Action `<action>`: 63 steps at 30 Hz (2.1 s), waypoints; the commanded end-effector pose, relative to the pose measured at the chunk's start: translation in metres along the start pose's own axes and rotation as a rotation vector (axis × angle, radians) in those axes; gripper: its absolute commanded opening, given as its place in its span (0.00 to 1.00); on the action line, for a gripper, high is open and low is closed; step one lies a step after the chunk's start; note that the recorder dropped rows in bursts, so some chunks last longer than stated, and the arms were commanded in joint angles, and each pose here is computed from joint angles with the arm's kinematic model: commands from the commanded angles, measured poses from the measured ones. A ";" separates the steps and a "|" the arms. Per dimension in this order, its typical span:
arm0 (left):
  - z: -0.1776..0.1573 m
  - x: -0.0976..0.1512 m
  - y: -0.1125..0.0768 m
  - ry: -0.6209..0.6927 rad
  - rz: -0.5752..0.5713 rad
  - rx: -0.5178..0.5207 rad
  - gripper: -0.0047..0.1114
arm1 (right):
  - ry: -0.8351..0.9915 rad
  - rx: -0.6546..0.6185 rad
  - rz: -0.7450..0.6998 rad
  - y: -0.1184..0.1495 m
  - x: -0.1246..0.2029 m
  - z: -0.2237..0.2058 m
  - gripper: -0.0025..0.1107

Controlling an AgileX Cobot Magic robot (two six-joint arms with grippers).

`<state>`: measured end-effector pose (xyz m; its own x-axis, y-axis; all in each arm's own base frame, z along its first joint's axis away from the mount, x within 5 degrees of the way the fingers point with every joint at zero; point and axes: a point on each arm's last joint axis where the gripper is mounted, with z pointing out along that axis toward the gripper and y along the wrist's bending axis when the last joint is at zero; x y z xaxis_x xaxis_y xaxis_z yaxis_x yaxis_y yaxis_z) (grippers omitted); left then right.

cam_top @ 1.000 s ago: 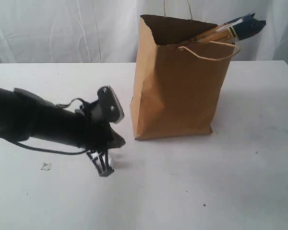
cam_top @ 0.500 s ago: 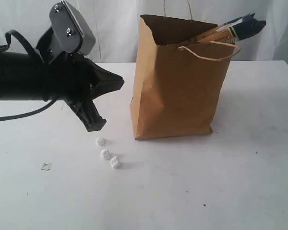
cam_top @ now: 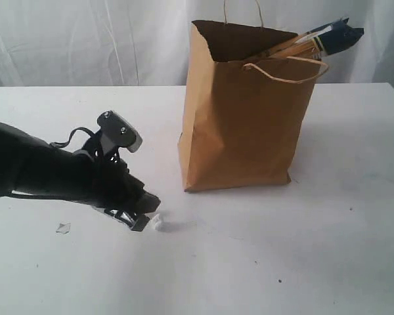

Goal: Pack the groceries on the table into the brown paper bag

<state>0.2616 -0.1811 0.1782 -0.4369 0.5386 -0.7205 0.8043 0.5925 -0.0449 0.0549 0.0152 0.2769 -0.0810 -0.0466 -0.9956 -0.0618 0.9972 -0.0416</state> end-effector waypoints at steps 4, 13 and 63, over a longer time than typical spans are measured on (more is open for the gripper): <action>0.009 0.007 0.010 0.028 0.008 -0.018 0.56 | -0.004 0.001 -0.001 0.000 0.001 0.000 0.02; 0.029 0.016 0.014 0.078 0.073 0.013 0.54 | -0.004 0.001 -0.001 0.000 0.001 0.000 0.02; -0.134 -0.112 -0.036 -0.709 0.439 0.042 0.04 | -0.004 0.001 0.018 0.000 0.001 0.000 0.02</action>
<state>0.2183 -0.1794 0.3439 0.1323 0.1663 -0.9772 0.9061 0.3794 0.1872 0.0549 0.0152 0.2769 -0.0817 -0.0356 -0.9960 -0.0610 0.9977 -0.0307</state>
